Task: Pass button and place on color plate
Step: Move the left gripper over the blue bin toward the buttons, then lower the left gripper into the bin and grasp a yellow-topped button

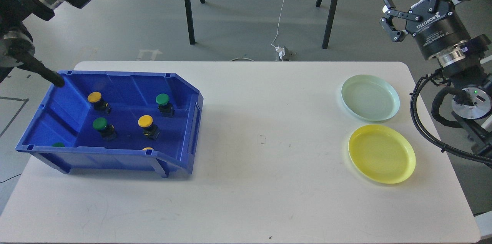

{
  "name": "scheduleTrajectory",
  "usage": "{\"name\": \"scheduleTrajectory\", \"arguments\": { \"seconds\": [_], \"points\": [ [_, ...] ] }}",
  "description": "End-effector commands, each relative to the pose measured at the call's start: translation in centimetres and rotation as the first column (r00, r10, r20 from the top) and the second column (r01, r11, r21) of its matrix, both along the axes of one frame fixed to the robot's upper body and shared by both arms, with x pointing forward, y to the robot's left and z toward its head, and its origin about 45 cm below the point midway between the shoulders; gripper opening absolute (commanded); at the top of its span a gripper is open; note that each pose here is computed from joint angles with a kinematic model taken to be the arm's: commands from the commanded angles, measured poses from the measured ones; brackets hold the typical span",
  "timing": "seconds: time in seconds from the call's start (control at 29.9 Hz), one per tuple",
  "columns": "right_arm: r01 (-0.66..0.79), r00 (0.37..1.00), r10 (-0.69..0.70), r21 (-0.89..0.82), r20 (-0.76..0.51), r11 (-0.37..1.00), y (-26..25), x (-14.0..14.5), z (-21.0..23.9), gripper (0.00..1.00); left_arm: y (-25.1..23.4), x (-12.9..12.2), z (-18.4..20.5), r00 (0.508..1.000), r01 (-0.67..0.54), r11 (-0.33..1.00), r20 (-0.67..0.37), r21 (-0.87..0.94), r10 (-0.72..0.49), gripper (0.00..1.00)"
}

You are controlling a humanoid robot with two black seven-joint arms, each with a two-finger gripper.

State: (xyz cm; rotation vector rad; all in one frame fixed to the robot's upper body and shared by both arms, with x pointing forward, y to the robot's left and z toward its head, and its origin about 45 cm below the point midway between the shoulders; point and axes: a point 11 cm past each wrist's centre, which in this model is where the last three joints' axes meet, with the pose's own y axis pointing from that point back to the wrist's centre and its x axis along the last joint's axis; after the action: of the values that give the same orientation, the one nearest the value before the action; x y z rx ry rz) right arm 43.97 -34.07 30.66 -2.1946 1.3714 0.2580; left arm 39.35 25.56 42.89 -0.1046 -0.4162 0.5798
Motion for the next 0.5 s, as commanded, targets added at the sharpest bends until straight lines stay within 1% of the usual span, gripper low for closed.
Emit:
{"name": "scheduleTrajectory", "arguments": {
  "seconds": [0.0, 0.1, 0.23, 0.3, 0.33, 0.4, 0.47],
  "points": [
    [0.006, 1.0, -0.006, 0.003, -0.01, 1.0, -0.3, -0.2, -0.5, 0.99, 0.9, -3.3, -2.7, 0.995, 0.031, 0.923, 0.076, 0.384, -0.065, 0.99],
    [0.011, 1.0, -0.011, 0.0, -0.012, 1.0, -0.4, -0.2, -0.6, 0.99, 3.2, -4.2, -5.4, 0.991, 0.007, 0.775, 0.102, 0.631, -0.092, 0.99],
    [0.012, 1.0, -0.012, 0.002, -0.011, 1.0, -0.5, -0.2, -0.5, 0.99, 6.1, -4.7, -10.2, 0.979, 0.001, 0.469, 0.096, 0.883, -0.182, 0.99],
    [0.013, 1.0, -0.013, 0.001, -0.011, 1.0, -0.5, -0.2, -0.5, 0.99, 8.6, -4.8, -13.2, 0.983, 0.026, 0.33, 0.036, 0.944, -0.179, 0.99],
    [0.013, 1.0, -0.013, 0.002, -0.013, 1.0, -0.5, -0.2, -0.6, 0.99, 9.8, -4.9, -14.3, 0.987, 0.039, 0.29, 0.009, 0.956, -0.162, 0.99],
    [0.015, 1.0, -0.015, 0.002, -0.02, 1.0, -0.6, -0.4, -0.9, 0.99, 11.0, -4.8, -16.4, 0.99, 0.074, 0.251, -0.041, 0.965, -0.133, 0.99],
    [0.017, 1.0, -0.017, 0.003, -0.024, 1.0, -0.6, -0.4, -1.1, 0.99, 11.1, -4.2, -17.8, 0.991, 0.093, 0.236, -0.065, 0.967, -0.121, 0.99]
  ]
}}
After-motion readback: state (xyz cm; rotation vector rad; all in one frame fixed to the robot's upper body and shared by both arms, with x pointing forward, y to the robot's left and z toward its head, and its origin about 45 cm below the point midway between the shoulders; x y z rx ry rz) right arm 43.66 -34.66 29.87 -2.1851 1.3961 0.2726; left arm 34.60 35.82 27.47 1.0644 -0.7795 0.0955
